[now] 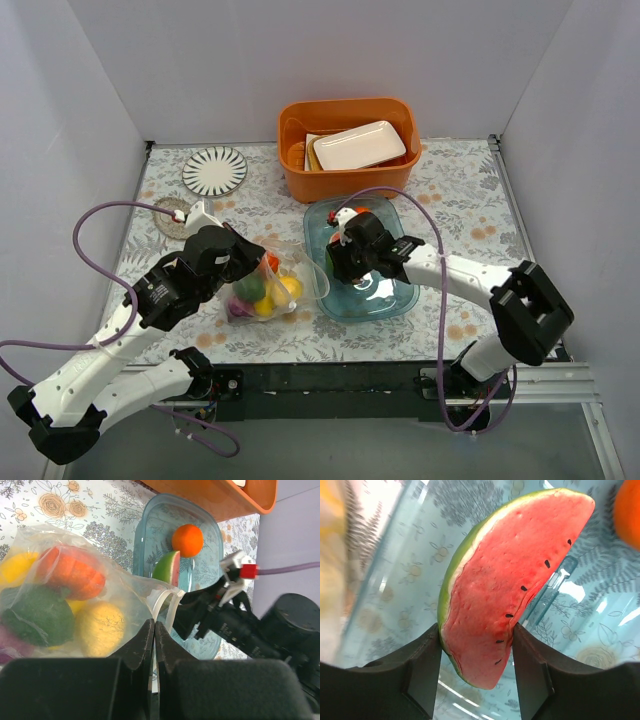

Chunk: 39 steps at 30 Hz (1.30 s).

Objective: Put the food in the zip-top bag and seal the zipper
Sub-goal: Pick up the fake fruit from the bin, then place the fake fruit in the zipper food storage bag.

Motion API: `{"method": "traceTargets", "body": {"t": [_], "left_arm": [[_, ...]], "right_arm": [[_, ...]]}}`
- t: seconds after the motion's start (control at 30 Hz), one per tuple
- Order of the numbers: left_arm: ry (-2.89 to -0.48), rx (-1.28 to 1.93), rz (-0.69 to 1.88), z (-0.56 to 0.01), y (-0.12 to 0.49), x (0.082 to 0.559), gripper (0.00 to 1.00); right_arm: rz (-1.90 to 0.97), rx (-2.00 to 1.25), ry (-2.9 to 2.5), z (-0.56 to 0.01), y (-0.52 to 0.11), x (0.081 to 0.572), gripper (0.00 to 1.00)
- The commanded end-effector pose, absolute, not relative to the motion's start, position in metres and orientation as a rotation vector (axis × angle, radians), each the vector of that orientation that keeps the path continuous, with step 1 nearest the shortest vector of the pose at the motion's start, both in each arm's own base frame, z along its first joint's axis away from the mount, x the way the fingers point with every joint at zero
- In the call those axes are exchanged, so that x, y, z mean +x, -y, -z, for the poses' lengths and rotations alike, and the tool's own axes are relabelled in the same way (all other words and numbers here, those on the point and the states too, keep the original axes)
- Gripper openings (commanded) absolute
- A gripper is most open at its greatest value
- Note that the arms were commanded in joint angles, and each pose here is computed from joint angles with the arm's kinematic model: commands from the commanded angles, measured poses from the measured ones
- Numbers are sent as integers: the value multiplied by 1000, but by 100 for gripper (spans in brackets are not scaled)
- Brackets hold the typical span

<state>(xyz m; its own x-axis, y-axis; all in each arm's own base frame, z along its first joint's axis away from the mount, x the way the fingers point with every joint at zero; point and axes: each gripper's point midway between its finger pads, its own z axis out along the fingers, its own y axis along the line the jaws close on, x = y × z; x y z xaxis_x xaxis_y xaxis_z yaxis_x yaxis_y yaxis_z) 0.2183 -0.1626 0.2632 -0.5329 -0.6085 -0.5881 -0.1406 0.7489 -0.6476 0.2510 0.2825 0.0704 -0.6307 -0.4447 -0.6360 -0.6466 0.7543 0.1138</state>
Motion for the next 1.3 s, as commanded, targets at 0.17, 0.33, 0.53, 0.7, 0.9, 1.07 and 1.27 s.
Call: {"method": "traceTargets", "body": {"t": [0.17, 0.33, 0.53, 0.7, 0.9, 1.07, 1.27], "left_arm": [[-2060, -563, 701, -267, 165, 221, 0], [-2069, -554, 713, -263, 169, 221, 0], [-2074, -538, 719, -264, 175, 225, 0], [-2064, -526, 724, -269, 179, 229, 0], [-2072, -522, 731, -265, 182, 230, 0], [-2071, -522, 740, -266, 183, 229, 0], [-2073, -512, 756, -268, 183, 227, 0]], "right_arm": [[-542, -689, -2232, -142, -276, 243, 2], [-712, -630, -2117, -195, -285, 231, 3], [-968, -707, -2040, -237, -307, 194, 4], [-1216, -845, -1979, -253, -315, 151, 5], [-1412, -966, -1943, -260, -311, 111, 5], [-1557, -1082, -1967, -250, -308, 83, 6], [-1619, -1113, -1961, -238, -317, 82, 7]]}}
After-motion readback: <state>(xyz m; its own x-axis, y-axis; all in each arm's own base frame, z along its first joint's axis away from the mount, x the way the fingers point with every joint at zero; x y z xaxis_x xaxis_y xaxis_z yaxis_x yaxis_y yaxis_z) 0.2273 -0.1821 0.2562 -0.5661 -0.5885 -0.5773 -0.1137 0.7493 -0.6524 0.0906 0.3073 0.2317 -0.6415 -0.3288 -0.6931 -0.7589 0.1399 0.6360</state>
